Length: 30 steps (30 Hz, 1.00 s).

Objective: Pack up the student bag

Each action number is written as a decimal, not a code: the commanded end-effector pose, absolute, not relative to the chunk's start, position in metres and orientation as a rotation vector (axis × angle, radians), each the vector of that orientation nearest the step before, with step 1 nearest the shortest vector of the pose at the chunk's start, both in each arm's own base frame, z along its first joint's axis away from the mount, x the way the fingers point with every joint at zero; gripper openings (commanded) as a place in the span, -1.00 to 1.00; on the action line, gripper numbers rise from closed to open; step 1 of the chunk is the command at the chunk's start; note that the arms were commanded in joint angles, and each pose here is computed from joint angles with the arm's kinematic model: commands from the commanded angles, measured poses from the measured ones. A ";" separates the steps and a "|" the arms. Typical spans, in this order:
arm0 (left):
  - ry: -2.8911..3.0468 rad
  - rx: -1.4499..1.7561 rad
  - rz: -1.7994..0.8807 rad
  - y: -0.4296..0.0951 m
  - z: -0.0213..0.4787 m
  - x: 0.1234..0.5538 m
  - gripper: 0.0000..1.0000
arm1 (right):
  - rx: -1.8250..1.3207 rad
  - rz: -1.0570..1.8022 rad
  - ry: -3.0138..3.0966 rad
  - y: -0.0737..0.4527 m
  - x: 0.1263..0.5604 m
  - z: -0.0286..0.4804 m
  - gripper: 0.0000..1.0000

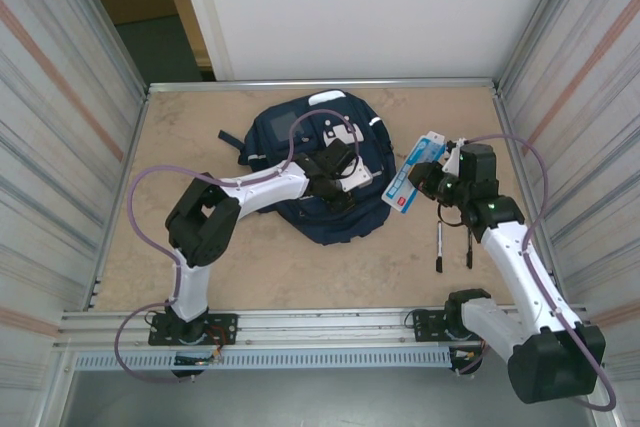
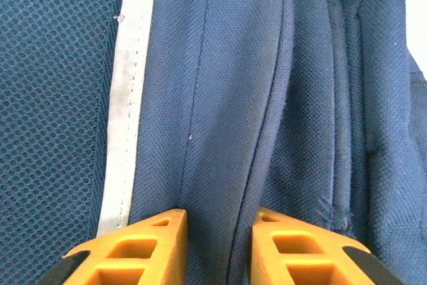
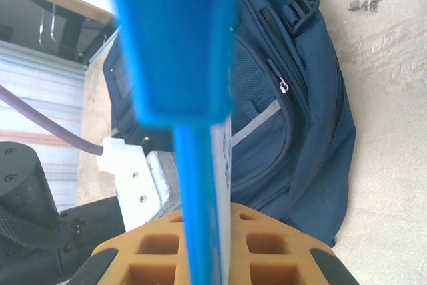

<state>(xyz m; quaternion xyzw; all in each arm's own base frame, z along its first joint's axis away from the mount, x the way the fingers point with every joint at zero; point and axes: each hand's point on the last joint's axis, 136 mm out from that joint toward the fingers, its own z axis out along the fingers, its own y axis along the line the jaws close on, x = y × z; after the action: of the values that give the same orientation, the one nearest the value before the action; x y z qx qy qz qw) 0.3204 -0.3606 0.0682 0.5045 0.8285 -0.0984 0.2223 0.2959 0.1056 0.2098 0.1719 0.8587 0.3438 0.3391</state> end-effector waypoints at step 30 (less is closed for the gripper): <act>1.878 0.981 -0.543 -0.371 0.345 0.357 -1.00 | 0.525 1.003 2.338 0.212 0.322 0.176 -0.98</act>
<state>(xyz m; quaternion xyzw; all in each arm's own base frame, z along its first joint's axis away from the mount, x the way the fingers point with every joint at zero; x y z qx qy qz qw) 0.3595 -0.3475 0.2860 0.4048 0.8086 -0.1467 0.4010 0.2922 0.2051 0.1563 0.1682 0.8847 0.3728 0.2236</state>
